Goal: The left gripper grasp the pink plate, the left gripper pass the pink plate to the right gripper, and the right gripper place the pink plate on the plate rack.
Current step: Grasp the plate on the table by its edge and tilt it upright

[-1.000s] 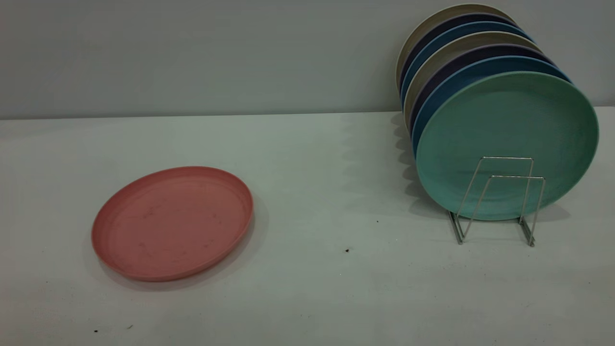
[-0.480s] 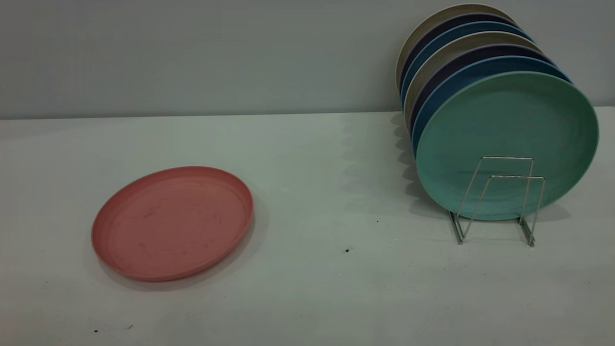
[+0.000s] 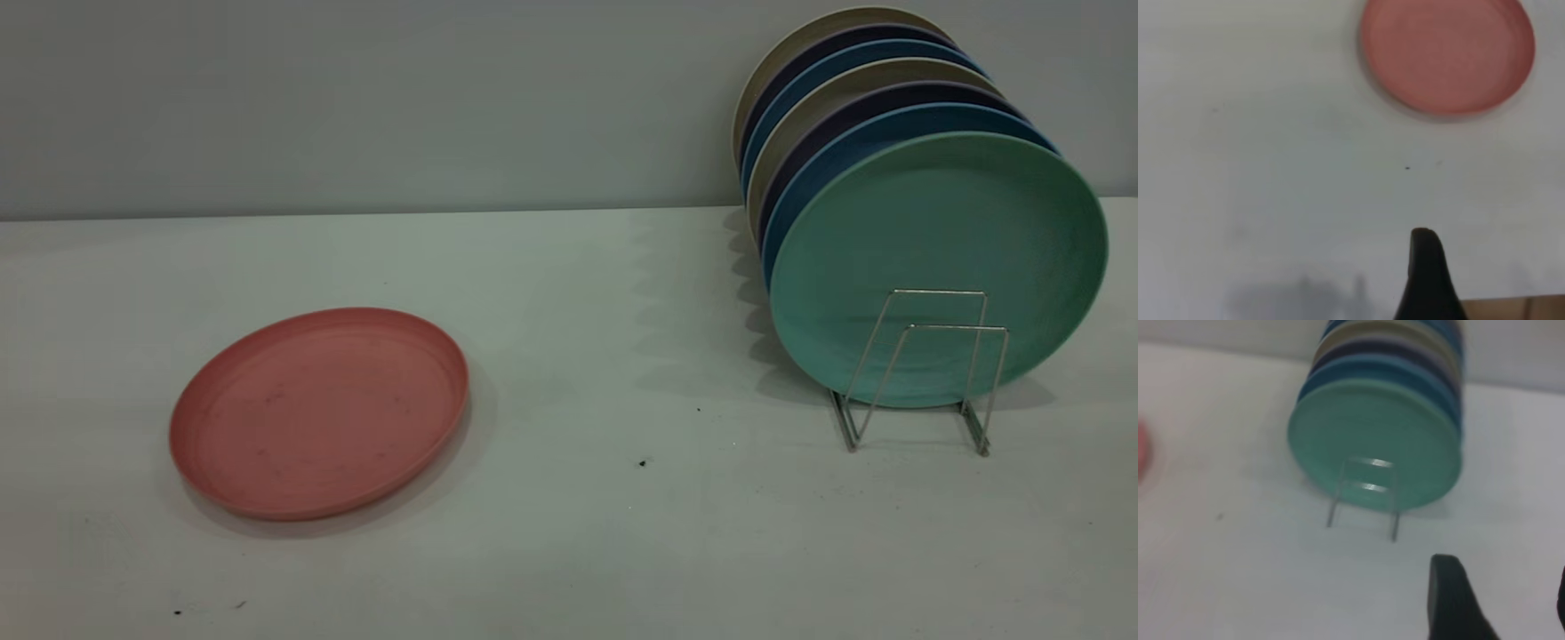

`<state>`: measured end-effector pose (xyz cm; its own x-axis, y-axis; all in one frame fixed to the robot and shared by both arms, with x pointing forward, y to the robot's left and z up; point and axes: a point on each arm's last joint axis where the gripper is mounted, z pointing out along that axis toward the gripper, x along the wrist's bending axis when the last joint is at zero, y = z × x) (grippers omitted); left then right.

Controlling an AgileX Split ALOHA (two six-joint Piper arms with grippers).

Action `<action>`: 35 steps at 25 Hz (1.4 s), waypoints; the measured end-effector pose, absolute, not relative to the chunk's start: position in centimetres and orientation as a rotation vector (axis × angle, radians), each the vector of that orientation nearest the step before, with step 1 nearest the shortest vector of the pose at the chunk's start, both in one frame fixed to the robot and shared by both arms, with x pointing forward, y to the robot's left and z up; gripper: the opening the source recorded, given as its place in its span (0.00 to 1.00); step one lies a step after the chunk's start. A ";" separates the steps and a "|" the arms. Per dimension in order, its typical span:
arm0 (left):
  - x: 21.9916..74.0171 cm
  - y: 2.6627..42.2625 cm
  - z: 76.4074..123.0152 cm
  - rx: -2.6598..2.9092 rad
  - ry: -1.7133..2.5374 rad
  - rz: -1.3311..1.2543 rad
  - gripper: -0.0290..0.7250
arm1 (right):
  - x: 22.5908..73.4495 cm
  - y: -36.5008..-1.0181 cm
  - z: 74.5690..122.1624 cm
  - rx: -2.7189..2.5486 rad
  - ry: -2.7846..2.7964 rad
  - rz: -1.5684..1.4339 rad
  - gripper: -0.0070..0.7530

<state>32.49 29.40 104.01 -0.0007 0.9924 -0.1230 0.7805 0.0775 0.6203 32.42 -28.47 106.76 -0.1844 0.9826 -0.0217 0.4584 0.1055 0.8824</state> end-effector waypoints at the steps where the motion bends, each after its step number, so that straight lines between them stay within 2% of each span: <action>1: 33.5 29.3 103.8 1.748 1.838 0.490 0.75 | 33.1 -28.3 106.5 1.424 1.767 1.016 0.53; 13: 44.5 27.1 96.5 1.773 1.781 0.007 0.75 | 36.9 -26.5 105.2 1.402 1.978 1.163 0.53; 20: 50.0 27.6 92.9 1.718 1.827 -0.099 0.75 | 37.7 -26.3 104.9 1.404 2.001 1.181 0.53; 27: 51.4 32.6 89.1 1.509 2.036 -0.162 0.75 | 38.1 -26.3 104.6 1.429 2.011 1.173 0.53; 35: 52.4 33.1 85.4 1.354 2.078 -0.214 0.75 | 38.3 -26.3 104.5 1.428 2.001 1.171 0.53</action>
<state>52.44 33.09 85.43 -0.2634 0.7626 -0.5908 0.8671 0.4555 0.2014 38.29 -26.32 104.54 -0.3875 0.9122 0.1334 0.5630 0.1196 0.8177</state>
